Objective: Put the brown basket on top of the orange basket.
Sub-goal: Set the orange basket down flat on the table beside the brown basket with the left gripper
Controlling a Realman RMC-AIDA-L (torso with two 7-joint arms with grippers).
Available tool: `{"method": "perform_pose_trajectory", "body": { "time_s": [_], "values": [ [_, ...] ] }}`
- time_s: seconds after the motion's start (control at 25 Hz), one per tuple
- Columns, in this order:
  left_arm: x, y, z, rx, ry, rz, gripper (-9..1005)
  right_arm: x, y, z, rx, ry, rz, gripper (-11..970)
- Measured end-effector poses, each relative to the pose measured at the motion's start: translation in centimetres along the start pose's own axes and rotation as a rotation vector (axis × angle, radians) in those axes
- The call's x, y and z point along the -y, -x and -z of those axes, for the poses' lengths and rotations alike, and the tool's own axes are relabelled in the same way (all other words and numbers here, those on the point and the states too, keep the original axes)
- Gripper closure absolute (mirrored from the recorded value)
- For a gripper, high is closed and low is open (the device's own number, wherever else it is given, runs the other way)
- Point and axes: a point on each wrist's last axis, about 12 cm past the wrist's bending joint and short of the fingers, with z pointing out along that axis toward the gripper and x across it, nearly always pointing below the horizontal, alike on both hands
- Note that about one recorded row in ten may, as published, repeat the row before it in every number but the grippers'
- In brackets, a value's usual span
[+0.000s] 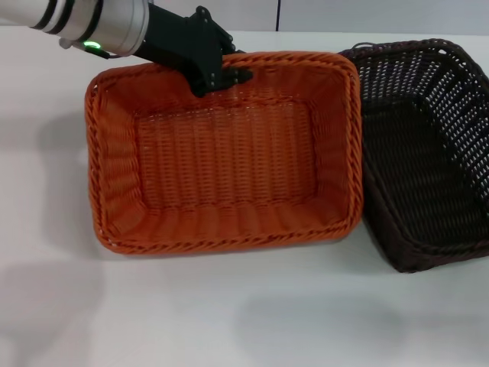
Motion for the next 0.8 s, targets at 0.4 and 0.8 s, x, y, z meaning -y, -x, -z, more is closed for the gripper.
{"method": "perform_pose_trajectory", "body": {
  "time_s": [0.4,0.8],
  "values": [
    [-0.72,-0.23,-0.49,-0.004,0.064,0.007,805,0.04,0.02,0.06,-0.001,-0.001,0.002,139],
    [-0.77,-0.16,-0.84,-0.003,0.085,-0.001,713,0.06,0.04,0.09,-0.001,-0.002,0.003,139]
  ]
}}
